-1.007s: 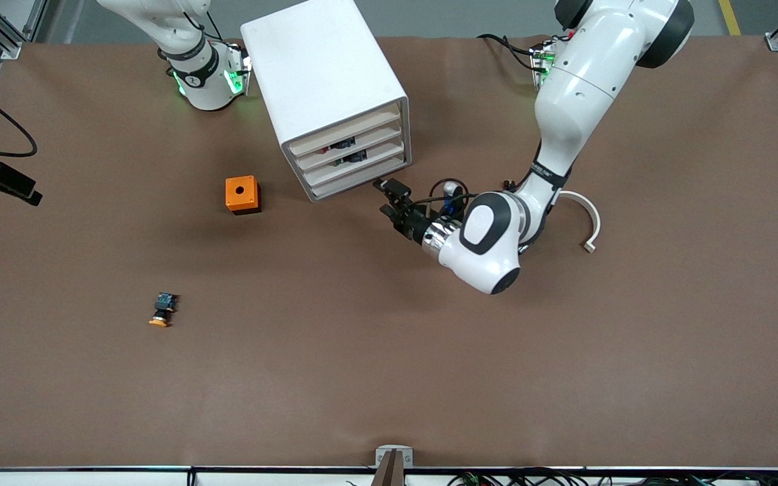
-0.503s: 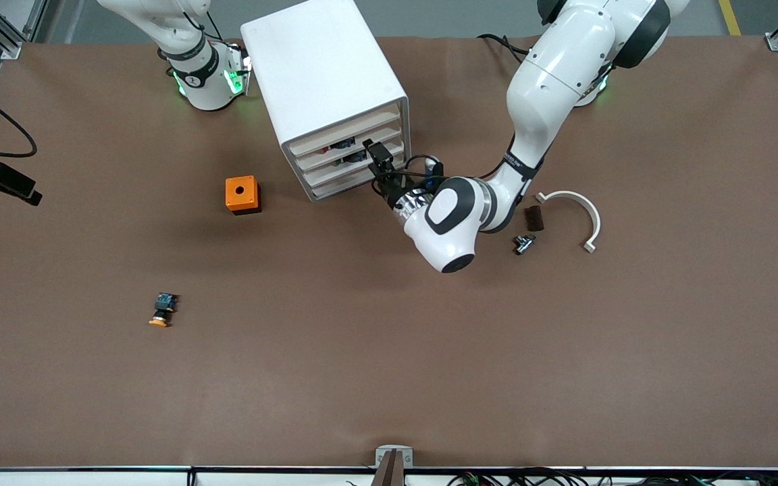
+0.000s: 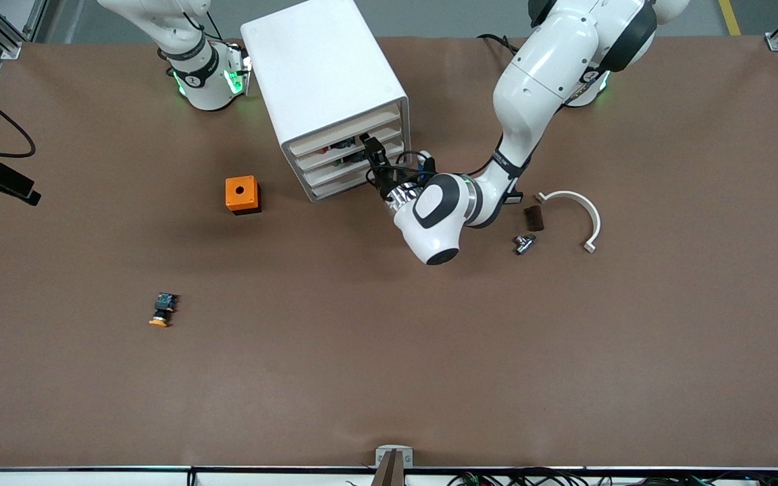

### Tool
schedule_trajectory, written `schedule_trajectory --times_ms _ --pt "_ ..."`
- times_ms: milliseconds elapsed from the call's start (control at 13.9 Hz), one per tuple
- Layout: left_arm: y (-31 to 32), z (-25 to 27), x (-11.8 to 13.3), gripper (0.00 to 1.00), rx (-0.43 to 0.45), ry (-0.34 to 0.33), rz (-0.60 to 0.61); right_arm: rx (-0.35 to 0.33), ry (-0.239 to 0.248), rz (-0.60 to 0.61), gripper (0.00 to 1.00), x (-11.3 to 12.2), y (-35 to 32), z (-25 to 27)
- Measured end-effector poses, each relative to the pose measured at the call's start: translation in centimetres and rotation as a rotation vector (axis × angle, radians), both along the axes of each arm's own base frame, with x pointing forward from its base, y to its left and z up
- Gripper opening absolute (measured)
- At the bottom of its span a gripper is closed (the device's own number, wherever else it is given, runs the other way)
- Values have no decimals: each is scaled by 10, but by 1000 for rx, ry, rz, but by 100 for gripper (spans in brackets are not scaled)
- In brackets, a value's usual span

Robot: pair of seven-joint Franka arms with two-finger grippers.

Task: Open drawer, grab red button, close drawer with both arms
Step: 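Pull the drawer out of the cabinet with the left gripper, then withdraw the left gripper while the right gripper moves toward the drawer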

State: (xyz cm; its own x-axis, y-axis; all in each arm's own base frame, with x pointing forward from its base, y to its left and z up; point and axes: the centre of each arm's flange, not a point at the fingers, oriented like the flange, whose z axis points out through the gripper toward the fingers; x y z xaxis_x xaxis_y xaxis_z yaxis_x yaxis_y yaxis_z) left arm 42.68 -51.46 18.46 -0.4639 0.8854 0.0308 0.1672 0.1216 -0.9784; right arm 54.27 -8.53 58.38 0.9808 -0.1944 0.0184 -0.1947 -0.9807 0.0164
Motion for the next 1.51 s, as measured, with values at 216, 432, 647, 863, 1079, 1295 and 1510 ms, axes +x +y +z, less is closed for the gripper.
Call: schedule_trajectory --times_ms 216,432,647,863,1079,1295,1510 --pt "0 0 0 18 1 0 0 0 1 0 100 0 0 0" --pt "10 2 14 14 6 -15 20 0 2 0 100 0 0 -1" --pt "44 10 58 14 -19 -66 77 0 2 0 100 0 0 -1" --pt "80 19 100 14 -47 -116 141 0 3 0 100 0 0 -1" --pt "90 22 112 30 -90 -159 152 0 3 0 100 0 0 -2" --pt "101 27 128 61 -120 -217 160 1 4 0 100 0 0 -2" --pt "126 47 160 93 -119 -292 200 0 4 5 100 0 3 -2"
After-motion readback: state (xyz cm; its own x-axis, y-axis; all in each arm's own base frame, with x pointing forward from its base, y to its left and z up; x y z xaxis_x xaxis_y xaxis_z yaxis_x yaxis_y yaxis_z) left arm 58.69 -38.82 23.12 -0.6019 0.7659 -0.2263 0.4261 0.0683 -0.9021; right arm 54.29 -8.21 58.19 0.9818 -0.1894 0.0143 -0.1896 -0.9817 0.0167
